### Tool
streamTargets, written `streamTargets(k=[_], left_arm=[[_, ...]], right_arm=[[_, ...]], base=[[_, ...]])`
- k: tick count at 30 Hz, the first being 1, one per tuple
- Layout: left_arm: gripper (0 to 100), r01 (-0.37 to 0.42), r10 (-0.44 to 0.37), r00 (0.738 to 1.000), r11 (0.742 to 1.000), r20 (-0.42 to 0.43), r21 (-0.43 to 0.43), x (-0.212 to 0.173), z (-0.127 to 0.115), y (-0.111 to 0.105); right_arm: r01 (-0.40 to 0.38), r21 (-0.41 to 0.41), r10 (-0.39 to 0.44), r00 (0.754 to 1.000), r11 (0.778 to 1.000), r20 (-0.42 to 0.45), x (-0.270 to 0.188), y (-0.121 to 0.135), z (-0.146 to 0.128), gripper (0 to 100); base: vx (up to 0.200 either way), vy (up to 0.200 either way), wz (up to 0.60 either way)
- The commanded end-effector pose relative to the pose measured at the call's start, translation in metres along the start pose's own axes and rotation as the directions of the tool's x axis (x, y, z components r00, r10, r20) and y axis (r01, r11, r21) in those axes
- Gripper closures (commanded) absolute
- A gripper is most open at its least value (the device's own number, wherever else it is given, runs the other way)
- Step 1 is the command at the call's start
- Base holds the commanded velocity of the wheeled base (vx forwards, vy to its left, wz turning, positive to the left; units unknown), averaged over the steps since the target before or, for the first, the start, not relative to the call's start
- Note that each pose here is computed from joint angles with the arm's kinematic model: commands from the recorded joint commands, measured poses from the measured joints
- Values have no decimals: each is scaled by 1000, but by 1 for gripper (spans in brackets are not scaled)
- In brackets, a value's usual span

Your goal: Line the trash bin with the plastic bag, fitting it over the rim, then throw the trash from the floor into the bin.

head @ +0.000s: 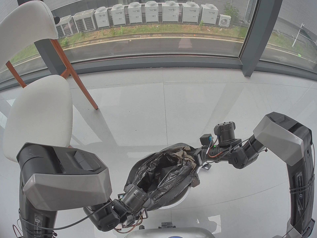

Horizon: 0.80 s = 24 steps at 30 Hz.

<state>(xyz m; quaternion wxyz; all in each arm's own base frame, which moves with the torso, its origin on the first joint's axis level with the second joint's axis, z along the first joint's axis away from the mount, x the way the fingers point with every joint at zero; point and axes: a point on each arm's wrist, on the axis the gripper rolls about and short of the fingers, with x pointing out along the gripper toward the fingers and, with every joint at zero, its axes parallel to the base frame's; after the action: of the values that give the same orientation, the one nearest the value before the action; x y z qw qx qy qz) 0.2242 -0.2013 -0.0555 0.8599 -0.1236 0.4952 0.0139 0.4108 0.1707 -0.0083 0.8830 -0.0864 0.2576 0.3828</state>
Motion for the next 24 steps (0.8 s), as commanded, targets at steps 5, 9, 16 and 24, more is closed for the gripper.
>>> streamTargets(k=[5, 9, 16, 24], left_arm=[[100, -23, 23, 999, 1000, 47, -10, 7, 2, -5], [100, -27, 27, 999, 1000, 42, -5, 6, 1, -4], [100, -34, 34, 999, 999, 26, 3, 4, -3, -1], [0, -31, 31, 999, 1000, 23, 3, 5, -4, -1]], right_arm=[[3, 0, -3, 1000, 1000, 0, 0, 0, 0, 100], [4, 0, -4, 1000, 1000, 1, 0, -1, 0, 100], [8, 3, -8, 1000, 1000, -1, -1, -3, -1, 100], [-4, -4, 4, 1000, 1000, 0, -1, 4, 1, 100]], base=[[0, 0, 0], [0, 0, 0], [0, 0, 0], [0, 0, 0]])
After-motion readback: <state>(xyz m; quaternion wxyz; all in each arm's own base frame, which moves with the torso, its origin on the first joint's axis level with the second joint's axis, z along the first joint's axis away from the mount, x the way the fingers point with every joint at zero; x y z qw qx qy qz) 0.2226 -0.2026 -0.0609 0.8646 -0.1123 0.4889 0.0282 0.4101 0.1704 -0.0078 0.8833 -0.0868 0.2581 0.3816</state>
